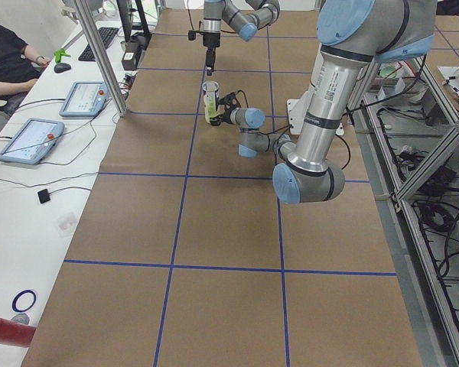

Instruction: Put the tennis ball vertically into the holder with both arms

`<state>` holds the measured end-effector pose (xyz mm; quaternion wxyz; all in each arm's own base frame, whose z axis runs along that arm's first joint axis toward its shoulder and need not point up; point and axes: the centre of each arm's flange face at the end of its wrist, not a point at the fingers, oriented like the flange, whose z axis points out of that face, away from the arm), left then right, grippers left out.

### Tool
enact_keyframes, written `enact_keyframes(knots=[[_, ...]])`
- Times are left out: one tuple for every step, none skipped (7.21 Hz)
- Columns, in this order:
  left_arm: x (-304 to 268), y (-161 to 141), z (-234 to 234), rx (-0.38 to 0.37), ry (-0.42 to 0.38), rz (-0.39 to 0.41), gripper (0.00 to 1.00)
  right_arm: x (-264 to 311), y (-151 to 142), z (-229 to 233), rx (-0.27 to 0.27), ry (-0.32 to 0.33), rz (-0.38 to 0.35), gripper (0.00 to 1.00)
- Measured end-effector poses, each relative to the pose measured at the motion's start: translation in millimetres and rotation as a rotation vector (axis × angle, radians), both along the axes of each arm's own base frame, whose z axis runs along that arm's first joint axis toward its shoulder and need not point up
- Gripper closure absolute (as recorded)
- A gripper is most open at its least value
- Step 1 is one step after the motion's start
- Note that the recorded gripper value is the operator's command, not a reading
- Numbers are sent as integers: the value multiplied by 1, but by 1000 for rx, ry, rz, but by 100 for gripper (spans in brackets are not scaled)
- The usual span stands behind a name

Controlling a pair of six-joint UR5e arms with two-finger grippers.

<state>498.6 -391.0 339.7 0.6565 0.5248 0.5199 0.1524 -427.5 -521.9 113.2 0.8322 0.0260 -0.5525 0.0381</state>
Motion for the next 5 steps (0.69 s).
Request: enact_keyframes(knots=[[-19, -11, 1, -18, -48, 34, 1, 22, -14, 15, -14, 11, 3, 0], [-38, -31, -1, -51, -100, 39, 0, 44, -28, 37, -19, 28, 10, 0], [-65, -65, -2, -115, -143, -5, 0, 73, -45, 71, -12, 60, 21, 1], [-107, -114, -1, -222, -199, -66, 0, 112, -65, 117, 16, 104, 24, 0], [-147, -159, -1, -351, -270, -76, 0, 147, -82, 162, 49, 151, 17, 1]])
